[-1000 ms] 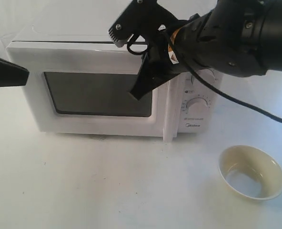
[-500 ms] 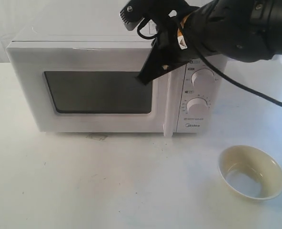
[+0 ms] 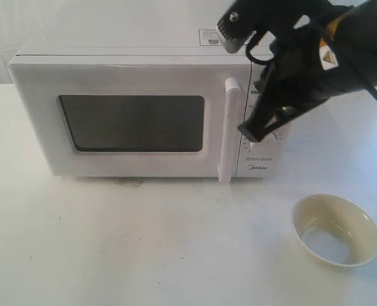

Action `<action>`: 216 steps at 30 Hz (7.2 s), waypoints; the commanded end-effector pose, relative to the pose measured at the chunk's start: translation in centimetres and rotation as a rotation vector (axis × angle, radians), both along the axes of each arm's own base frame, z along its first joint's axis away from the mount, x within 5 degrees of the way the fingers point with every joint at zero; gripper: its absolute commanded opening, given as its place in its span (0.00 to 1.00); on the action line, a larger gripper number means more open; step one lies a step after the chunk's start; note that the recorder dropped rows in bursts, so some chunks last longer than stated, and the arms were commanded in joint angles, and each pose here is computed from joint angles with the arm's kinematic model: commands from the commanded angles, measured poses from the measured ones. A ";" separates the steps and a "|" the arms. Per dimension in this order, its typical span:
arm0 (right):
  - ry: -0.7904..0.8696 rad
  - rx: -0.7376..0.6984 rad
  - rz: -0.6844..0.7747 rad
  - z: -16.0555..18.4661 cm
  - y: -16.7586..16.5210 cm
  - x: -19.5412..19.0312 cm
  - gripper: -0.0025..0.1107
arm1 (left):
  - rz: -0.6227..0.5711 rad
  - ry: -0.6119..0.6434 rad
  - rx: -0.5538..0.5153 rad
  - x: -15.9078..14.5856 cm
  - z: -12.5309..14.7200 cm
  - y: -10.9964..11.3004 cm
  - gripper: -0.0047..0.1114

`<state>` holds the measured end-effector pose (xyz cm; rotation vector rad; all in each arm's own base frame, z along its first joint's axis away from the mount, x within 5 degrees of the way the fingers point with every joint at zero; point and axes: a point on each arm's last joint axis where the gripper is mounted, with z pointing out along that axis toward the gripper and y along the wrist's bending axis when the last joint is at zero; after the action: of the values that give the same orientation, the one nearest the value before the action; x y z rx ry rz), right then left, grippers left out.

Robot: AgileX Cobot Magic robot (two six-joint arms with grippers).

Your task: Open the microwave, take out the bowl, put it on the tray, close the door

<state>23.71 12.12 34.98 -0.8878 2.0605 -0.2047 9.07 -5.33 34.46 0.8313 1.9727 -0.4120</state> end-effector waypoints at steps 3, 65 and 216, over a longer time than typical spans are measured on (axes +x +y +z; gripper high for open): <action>0.038 0.029 -0.045 -1.6 -2.0 -2.9 0.02 | -0.006 -0.026 -0.031 -2.4 0.3 -0.1 0.04; -0.054 0.132 -0.064 -1.2 -4.9 -7.7 0.02 | 0.429 -0.056 -0.024 -11.7 -4.9 3.0 0.04; -0.339 0.555 -0.456 -16.8 -12.1 -18.4 0.02 | 0.705 -0.162 -0.160 -3.8 -17.6 4.7 0.04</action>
<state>5.38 0.06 18.34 -0.0434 1.8280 -0.0148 5.24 -0.61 16.97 0.0430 1.9085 -0.0711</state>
